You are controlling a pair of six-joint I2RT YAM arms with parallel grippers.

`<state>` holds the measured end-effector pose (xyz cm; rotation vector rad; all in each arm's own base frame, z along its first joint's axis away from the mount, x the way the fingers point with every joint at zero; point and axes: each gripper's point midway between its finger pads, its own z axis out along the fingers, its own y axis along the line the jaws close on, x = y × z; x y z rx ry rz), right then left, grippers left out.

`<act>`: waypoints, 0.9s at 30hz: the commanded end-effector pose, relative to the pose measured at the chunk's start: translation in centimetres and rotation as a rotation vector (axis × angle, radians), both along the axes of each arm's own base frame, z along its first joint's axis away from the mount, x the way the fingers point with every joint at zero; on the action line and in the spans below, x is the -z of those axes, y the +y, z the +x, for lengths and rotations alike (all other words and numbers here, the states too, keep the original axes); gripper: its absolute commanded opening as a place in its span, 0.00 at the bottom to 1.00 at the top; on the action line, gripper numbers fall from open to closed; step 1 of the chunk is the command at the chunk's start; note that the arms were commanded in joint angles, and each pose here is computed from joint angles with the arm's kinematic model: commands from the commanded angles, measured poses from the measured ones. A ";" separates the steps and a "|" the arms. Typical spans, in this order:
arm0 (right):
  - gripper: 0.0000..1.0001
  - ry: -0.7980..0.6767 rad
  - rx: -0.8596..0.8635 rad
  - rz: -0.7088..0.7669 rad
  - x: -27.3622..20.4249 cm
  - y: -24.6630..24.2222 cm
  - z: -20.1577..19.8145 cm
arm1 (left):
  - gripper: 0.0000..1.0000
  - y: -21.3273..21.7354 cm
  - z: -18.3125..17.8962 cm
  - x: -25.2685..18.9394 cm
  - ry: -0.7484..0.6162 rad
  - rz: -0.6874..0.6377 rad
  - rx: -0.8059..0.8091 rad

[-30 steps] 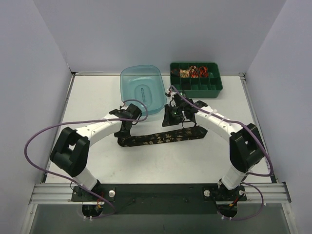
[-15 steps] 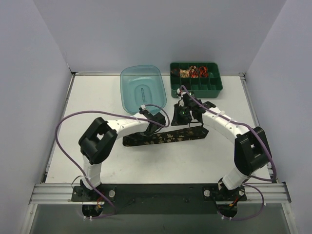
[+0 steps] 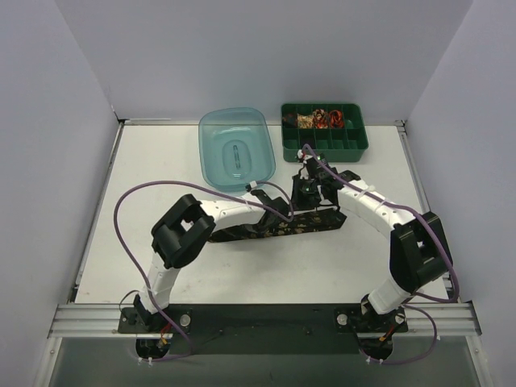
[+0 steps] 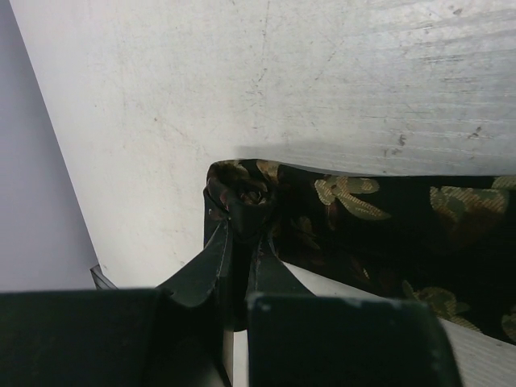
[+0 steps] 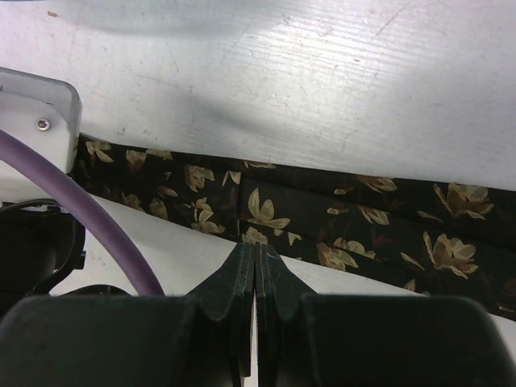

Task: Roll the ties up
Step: Roll the tie at the center of the board.

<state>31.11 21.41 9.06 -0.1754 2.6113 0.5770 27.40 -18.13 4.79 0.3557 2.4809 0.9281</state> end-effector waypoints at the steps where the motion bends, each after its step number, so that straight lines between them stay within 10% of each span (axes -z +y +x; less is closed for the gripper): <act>1: 0.00 -0.015 0.029 0.002 -1.1 -0.8 -0.2 | 0.00 -1.7 0.3 0.6 -0.018 -0.027 -0.003; 17: 0.00 -0.003 0.025 -0.008 -0.5 -1.1 -0.4 | 0.00 -4.7 -0.3 3.5 -0.021 -0.273 0.004; 27: 0.00 -0.003 0.024 -0.005 -0.6 -1.0 -0.3 | 0.33 -6.9 -0.7 4.5 0.005 -0.418 0.025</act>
